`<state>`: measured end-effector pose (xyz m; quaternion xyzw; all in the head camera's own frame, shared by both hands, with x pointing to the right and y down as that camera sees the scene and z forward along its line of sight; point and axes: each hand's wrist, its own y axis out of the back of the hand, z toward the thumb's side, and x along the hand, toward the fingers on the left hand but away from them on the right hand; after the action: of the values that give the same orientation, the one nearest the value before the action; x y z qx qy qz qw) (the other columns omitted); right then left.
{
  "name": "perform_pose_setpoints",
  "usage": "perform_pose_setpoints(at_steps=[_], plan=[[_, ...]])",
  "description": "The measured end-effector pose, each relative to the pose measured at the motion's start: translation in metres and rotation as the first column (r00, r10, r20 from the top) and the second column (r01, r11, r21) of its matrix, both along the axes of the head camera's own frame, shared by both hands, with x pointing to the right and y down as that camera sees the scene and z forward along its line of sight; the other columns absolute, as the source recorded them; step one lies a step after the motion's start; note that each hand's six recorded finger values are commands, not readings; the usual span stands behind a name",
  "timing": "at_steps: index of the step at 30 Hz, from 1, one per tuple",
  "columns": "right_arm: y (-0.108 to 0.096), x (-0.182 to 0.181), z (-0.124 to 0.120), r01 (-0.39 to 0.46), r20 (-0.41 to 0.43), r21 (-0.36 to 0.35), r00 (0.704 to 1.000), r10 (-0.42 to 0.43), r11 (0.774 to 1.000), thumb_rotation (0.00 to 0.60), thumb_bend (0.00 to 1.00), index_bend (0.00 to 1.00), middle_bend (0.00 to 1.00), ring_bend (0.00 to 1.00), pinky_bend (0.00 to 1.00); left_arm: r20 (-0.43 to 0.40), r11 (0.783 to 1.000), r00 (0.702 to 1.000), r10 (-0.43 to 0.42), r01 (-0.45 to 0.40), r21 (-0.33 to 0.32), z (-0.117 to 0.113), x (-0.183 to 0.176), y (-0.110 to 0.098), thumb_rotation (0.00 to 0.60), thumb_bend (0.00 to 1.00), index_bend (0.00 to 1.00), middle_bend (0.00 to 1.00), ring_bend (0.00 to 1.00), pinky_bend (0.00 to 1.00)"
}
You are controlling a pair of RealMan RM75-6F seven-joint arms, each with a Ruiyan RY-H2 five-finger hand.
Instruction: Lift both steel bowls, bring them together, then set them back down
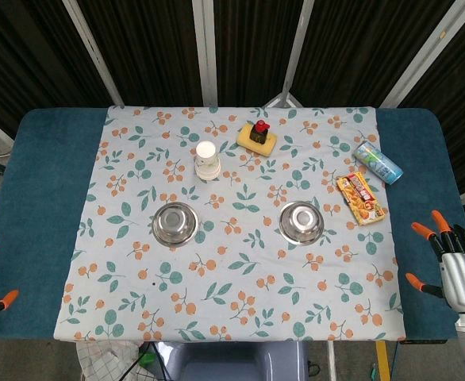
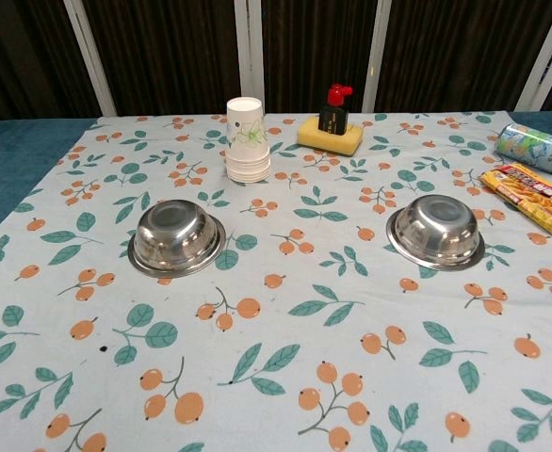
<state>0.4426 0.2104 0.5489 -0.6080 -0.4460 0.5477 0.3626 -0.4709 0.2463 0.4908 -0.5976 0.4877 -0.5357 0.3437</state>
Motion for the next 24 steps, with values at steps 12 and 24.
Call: perform_pose_setpoints(at_steps=[12,24], plan=[[0.001,-0.006,0.008,-0.022,0.043,-0.006,0.999,0.023,1.000,0.600,0.05,0.24,0.04,0.14,0.04,-0.011,1.000,1.000,0.009,-0.009,0.002,-0.003,0.001,0.003,0.600,0.07,0.16,0.00,0.00,0.02],[0.011,-0.023,0.025,0.007,0.096,-0.099,0.995,0.002,0.995,0.600,0.03,0.13,0.03,0.12,0.04,-0.011,1.000,1.000,0.023,-0.023,0.013,-0.003,0.005,0.004,0.600,0.06,0.14,0.00,0.00,0.02]])
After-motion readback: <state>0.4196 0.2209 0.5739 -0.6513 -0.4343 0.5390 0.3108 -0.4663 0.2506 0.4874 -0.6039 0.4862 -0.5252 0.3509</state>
